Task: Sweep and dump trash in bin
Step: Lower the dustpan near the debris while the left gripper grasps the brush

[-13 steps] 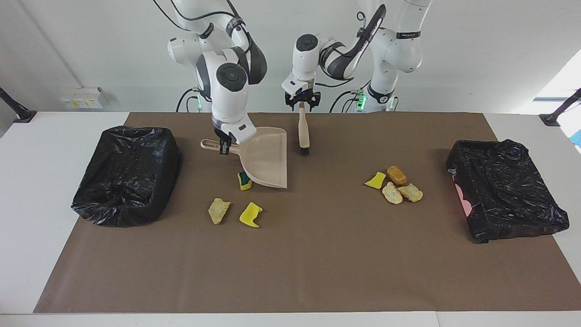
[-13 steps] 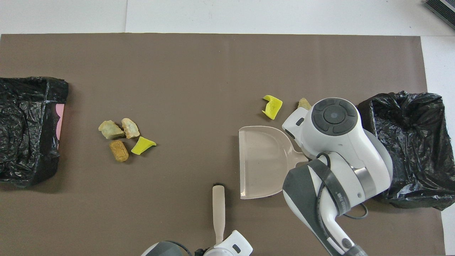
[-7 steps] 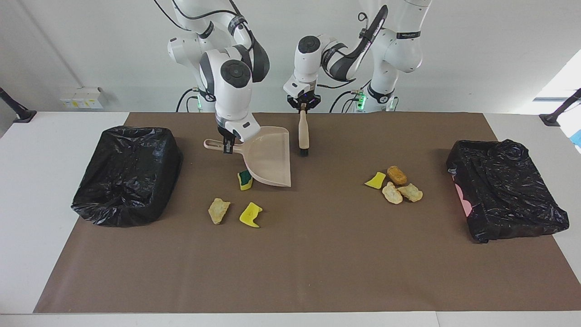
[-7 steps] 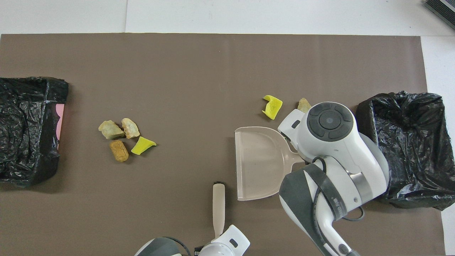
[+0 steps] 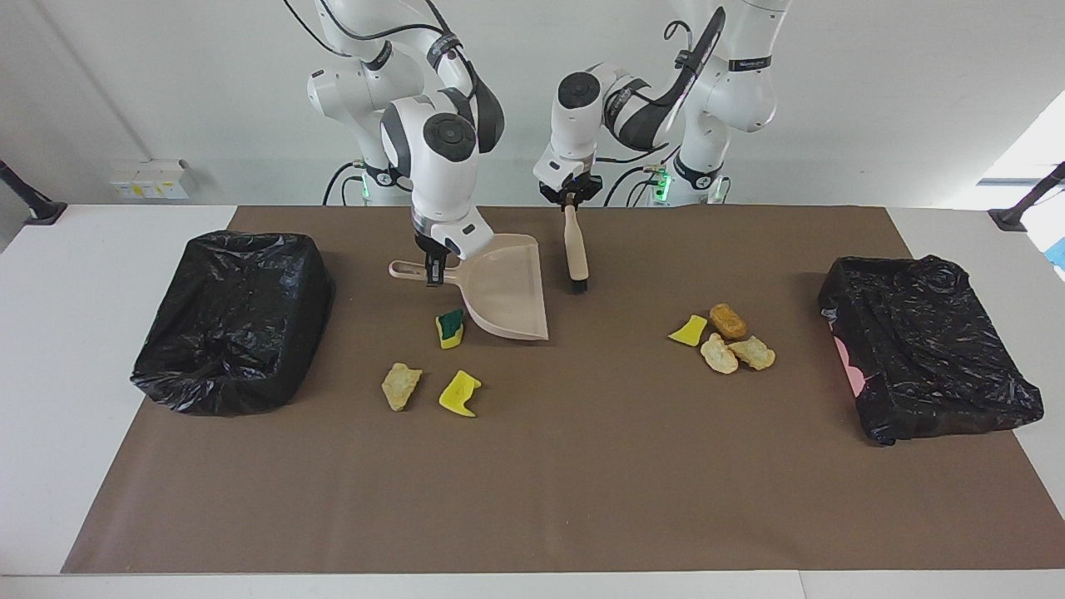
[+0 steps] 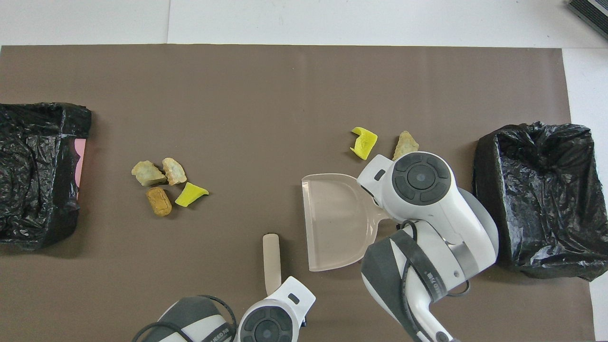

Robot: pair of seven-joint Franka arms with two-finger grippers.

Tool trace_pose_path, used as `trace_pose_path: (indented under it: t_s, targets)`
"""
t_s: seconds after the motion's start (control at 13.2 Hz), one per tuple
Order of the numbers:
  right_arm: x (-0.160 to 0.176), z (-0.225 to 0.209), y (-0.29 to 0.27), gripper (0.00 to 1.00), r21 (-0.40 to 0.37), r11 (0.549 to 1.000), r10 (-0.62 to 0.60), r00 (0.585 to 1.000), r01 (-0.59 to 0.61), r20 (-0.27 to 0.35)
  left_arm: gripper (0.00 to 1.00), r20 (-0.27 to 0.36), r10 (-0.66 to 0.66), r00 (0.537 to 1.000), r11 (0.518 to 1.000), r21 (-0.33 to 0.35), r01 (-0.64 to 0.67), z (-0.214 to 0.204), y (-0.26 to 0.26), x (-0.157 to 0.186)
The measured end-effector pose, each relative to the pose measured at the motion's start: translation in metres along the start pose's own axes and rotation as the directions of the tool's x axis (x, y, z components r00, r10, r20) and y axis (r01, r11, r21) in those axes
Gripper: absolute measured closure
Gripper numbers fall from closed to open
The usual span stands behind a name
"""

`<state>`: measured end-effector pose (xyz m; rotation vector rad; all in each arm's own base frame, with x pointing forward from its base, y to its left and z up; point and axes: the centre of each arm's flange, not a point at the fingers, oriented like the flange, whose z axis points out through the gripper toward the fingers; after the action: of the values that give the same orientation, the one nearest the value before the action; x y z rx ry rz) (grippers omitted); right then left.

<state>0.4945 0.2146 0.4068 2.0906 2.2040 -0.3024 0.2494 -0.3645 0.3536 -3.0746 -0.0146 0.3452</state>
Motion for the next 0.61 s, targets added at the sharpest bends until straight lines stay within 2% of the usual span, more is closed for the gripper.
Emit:
trace_pose_path:
  t_s: [0.15,0.38,0.61]
  targets:
    - [0.018,0.005,-0.004,0.68,-0.025,1.0,-0.006,1.0,0.005,-0.001,0.74,0.01,-0.007,1.0,1.0,0.013,0.007,-0.015,-0.02,0.026]
    - [0.057,0.009,-0.017,0.68,-0.058,0.998,0.022,0.999,-0.02,0.038,0.74,0.003,-0.011,1.0,1.0,0.013,0.011,-0.05,-0.06,0.064]
    - [0.087,0.019,-0.024,0.68,-0.089,0.995,0.058,0.997,-0.053,0.052,0.74,-0.041,-0.014,0.999,1.0,-0.002,0.014,-0.082,-0.115,0.107]
